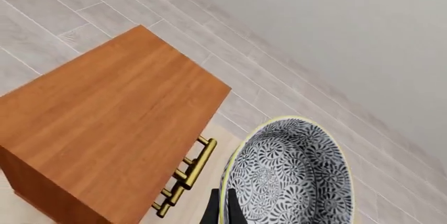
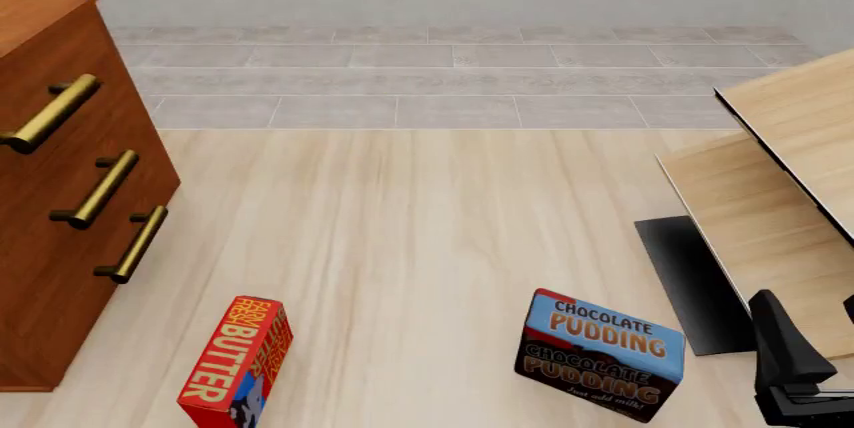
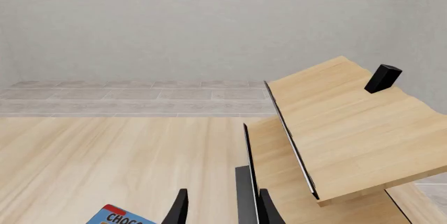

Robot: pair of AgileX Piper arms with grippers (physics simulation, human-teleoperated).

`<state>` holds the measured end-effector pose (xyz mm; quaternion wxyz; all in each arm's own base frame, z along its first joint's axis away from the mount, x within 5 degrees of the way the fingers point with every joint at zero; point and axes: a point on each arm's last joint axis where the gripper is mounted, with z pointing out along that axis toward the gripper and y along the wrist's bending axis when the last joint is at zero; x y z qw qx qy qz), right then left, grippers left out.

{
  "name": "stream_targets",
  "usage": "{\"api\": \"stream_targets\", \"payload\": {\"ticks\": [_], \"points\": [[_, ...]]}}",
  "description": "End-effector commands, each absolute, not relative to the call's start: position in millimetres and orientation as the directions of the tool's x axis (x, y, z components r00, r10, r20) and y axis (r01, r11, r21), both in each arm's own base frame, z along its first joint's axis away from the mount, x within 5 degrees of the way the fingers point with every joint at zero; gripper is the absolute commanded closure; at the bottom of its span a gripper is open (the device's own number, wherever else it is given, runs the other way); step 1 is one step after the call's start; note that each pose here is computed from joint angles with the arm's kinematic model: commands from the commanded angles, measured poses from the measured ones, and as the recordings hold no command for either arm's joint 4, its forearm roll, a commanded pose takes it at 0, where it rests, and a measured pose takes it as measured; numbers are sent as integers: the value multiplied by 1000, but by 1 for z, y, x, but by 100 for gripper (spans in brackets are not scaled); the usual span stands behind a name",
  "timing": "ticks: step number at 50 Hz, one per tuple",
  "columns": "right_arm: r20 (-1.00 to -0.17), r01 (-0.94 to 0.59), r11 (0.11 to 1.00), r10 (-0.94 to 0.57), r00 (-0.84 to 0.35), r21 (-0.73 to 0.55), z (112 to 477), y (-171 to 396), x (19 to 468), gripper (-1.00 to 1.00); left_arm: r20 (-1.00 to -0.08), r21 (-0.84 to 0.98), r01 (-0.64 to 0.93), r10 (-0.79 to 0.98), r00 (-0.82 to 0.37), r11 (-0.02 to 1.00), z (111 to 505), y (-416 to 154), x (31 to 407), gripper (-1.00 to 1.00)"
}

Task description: Close the top drawer of the cabinet and put the bowl on top of it.

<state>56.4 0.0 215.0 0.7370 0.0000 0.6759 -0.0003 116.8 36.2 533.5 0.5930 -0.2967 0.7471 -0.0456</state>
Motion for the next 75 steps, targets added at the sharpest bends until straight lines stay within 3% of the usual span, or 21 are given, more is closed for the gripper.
{"api": "stream_targets", "payload": {"ticks": [1,34,52,75], "points": [[-996,0,1000,0,86,0,215,0,57,-100,-855,-429,-423,-510,-96,798,523,43,121,100],[-996,0,1000,0,86,0,215,0,57,-100,-837,-452,-530,-547,-25,717,505,73,144,100],[-996,0,1000,0,86,0,215,0,56,-100,-827,-473,-554,-563,11,685,523,83,149,100],[-996,0,1000,0,86,0,215,0,57,-100,-822,-464,-599,-569,18,652,487,105,168,100]]}}
